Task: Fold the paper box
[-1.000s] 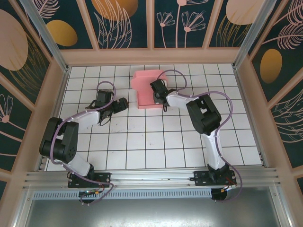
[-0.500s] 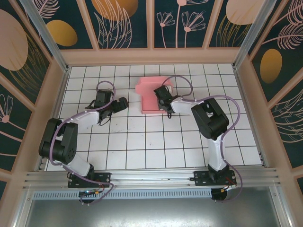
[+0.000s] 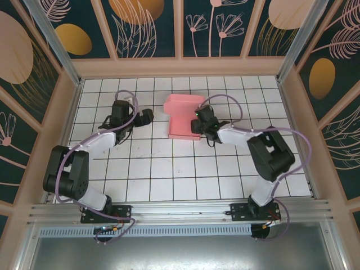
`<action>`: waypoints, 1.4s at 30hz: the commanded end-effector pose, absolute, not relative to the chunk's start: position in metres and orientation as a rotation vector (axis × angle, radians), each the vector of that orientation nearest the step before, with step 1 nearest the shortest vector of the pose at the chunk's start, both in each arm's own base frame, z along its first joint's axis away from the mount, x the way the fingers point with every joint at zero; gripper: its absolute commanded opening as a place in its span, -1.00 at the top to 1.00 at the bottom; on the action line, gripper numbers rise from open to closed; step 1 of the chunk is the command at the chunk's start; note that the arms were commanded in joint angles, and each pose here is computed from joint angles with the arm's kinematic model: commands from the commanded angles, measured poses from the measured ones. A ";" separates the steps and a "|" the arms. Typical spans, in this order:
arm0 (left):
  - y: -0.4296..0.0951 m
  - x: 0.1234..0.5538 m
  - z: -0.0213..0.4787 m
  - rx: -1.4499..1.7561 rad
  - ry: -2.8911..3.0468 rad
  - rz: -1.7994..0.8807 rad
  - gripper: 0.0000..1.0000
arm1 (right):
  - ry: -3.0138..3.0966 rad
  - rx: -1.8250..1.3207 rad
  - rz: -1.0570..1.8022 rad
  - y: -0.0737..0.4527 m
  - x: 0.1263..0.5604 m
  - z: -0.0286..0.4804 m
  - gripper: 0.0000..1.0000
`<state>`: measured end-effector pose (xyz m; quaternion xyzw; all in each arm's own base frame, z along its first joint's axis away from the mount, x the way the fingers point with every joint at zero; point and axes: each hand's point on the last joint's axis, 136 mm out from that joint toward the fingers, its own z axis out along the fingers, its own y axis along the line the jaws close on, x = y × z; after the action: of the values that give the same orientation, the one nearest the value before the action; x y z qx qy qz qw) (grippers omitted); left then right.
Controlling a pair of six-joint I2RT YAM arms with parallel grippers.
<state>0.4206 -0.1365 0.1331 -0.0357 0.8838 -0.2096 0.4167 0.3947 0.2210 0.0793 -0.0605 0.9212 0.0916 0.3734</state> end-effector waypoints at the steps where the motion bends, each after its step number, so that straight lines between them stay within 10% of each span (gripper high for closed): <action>1: -0.167 0.440 0.195 0.281 2.030 -0.538 -0.98 | 2.189 -0.165 0.467 0.221 0.403 0.133 -0.39; 12: -0.216 0.465 0.219 0.964 1.909 -0.504 -0.91 | 2.010 -0.279 0.563 0.195 0.387 0.190 -0.44; 20: -0.229 0.477 0.201 1.235 1.946 -0.535 -0.50 | 2.047 -0.285 0.548 0.187 0.380 0.181 -0.45; 42: -0.250 0.472 0.198 1.376 1.896 -0.695 -0.36 | 2.081 -0.256 0.525 0.180 0.376 0.165 -0.44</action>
<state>0.4790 -0.2451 0.1848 0.5198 0.7445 -0.2582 0.3299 0.3779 0.1864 0.1615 -0.1089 0.8526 0.2210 0.4608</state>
